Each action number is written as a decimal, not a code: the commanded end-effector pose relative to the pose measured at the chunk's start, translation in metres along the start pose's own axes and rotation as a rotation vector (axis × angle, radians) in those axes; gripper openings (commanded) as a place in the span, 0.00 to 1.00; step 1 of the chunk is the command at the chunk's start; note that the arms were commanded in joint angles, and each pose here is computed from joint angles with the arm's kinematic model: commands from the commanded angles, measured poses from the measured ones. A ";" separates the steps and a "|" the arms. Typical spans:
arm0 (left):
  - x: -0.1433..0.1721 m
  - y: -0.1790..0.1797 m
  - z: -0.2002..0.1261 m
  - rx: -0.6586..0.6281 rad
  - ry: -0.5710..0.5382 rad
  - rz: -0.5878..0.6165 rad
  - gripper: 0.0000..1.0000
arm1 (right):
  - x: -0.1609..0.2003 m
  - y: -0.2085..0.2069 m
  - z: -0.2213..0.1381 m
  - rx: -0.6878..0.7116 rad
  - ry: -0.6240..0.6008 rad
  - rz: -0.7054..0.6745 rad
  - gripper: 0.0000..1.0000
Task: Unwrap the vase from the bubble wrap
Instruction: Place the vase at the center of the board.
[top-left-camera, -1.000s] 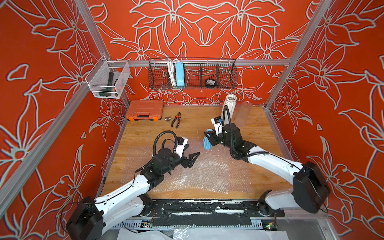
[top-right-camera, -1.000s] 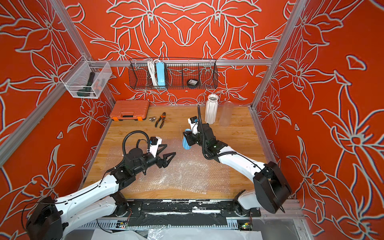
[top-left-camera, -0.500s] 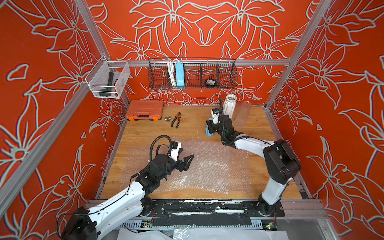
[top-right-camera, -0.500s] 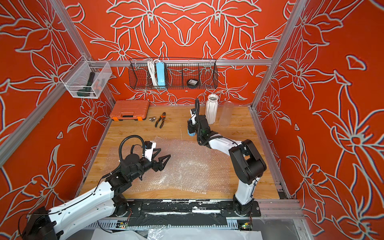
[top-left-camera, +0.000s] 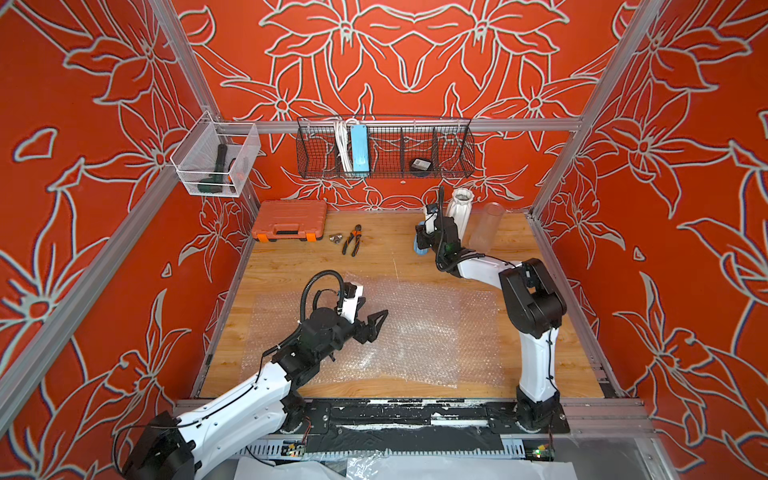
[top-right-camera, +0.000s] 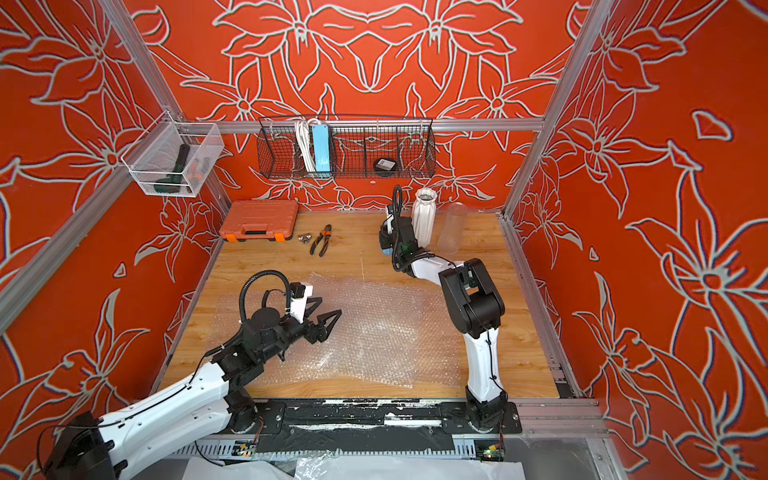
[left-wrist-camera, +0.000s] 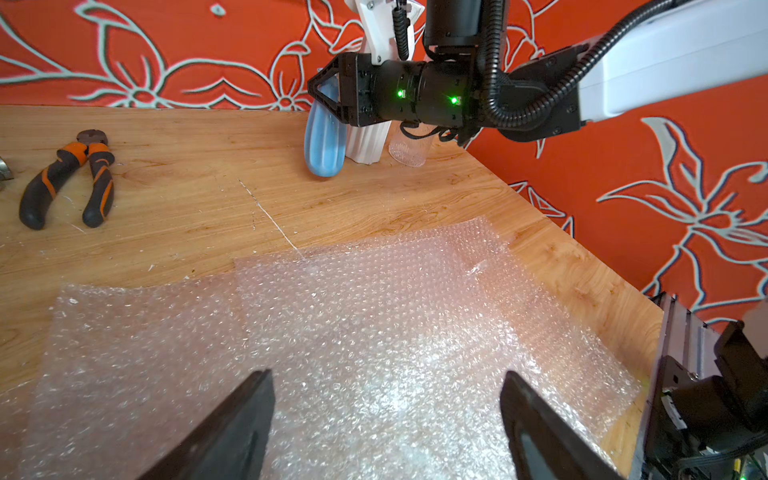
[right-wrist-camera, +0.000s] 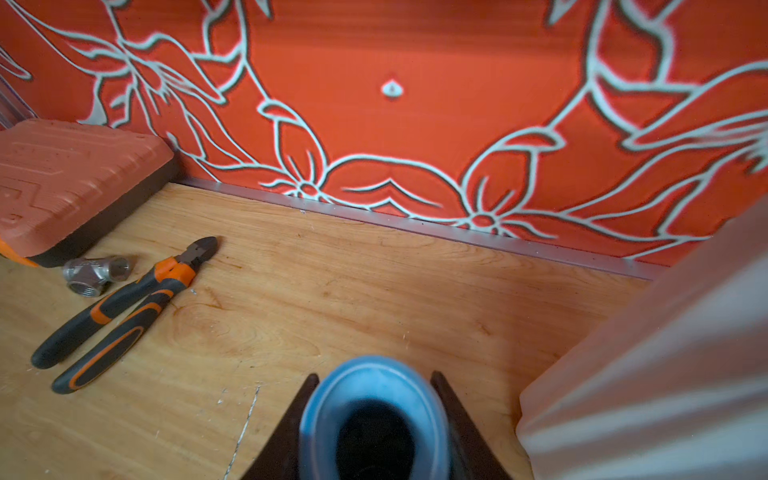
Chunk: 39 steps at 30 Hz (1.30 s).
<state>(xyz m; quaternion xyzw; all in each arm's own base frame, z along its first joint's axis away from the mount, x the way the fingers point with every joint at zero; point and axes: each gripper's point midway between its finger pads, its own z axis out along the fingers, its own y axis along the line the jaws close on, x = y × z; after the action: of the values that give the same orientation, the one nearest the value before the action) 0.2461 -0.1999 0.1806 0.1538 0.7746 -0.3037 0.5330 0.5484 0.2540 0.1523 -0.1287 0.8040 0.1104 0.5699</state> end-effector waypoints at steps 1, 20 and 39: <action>0.000 0.002 0.000 -0.006 -0.010 0.004 0.83 | -0.025 -0.008 0.010 0.036 -0.071 -0.029 0.21; 0.006 0.007 -0.001 -0.028 -0.003 0.003 0.83 | -0.005 -0.020 0.051 0.054 -0.022 -0.019 0.24; 0.013 0.009 0.001 -0.036 0.017 -0.003 0.83 | -0.005 -0.021 0.037 0.054 -0.022 0.018 0.50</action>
<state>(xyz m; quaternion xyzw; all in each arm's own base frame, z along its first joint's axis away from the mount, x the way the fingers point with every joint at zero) 0.2456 -0.1949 0.1642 0.1487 0.7868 -0.2901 0.5242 0.5910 0.2523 0.1257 -0.1165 0.8084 0.0928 0.5694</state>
